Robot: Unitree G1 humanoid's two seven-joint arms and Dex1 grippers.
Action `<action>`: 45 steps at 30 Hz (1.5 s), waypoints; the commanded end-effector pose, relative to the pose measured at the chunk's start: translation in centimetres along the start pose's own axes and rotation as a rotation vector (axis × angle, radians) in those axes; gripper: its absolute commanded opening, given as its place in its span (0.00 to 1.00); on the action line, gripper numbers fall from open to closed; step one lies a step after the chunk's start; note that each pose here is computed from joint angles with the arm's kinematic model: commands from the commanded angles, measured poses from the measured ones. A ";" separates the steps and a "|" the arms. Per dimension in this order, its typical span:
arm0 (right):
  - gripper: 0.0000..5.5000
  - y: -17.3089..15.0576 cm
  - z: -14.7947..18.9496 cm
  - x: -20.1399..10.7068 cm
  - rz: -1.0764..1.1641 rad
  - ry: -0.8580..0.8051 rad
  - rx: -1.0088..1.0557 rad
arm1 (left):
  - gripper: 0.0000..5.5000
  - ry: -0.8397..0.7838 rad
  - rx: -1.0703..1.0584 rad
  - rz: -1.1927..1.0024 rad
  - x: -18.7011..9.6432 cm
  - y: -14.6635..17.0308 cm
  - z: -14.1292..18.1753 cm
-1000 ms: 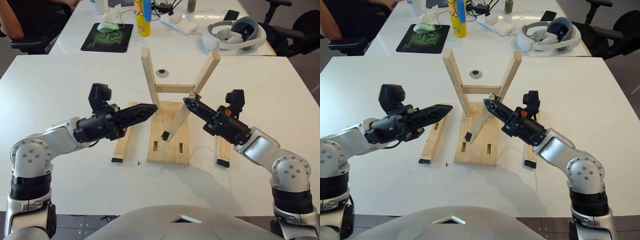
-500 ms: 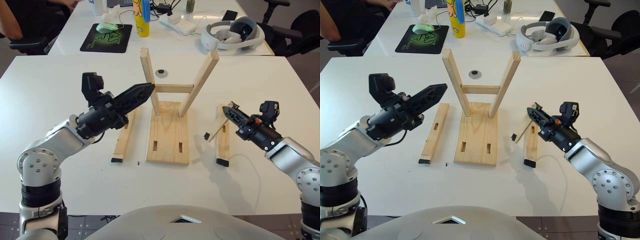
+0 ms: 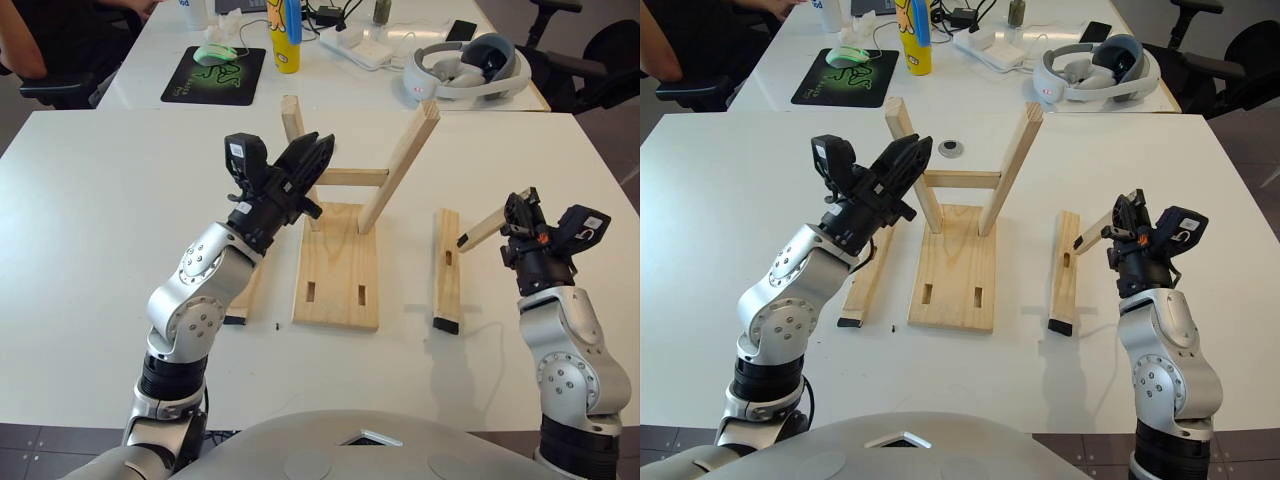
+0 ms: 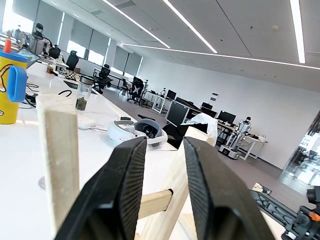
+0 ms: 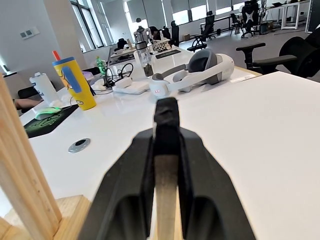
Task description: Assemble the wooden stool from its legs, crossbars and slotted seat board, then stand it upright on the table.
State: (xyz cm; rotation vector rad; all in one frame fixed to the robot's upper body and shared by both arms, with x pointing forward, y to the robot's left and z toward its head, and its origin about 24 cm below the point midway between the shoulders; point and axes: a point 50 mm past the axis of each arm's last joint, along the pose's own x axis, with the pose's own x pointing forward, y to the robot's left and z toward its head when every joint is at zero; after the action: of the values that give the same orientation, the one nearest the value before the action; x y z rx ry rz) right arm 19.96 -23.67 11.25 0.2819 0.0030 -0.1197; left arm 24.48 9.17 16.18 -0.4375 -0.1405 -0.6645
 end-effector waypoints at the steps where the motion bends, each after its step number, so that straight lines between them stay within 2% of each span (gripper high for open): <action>1: 0.08 0.2 -0.1 -1.0 -0.058 -0.040 0.038 | 0.25 0.000 0.021 0.023 0.1 0.1 -0.5; 13: 0.08 0.8 -1.3 -0.6 -0.107 -0.075 0.081 | 0.25 0.021 0.015 -0.037 0.4 -0.9 -1.2; 31: 0.08 0.9 -3.0 -1.3 -0.134 -0.036 0.091 | 0.25 0.057 0.033 -0.109 0.4 -1.2 -1.2; 45: 0.08 1.3 -3.6 -1.1 -0.100 -0.028 -0.019 | 0.25 0.067 0.023 -0.137 0.6 -1.6 -1.4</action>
State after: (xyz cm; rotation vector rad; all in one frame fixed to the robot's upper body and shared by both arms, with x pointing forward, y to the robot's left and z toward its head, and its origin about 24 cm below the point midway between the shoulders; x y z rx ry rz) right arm 19.04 -21.53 8.59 0.2930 -0.0305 -0.2401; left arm 24.01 7.44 15.43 -0.3917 -0.1119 -0.7927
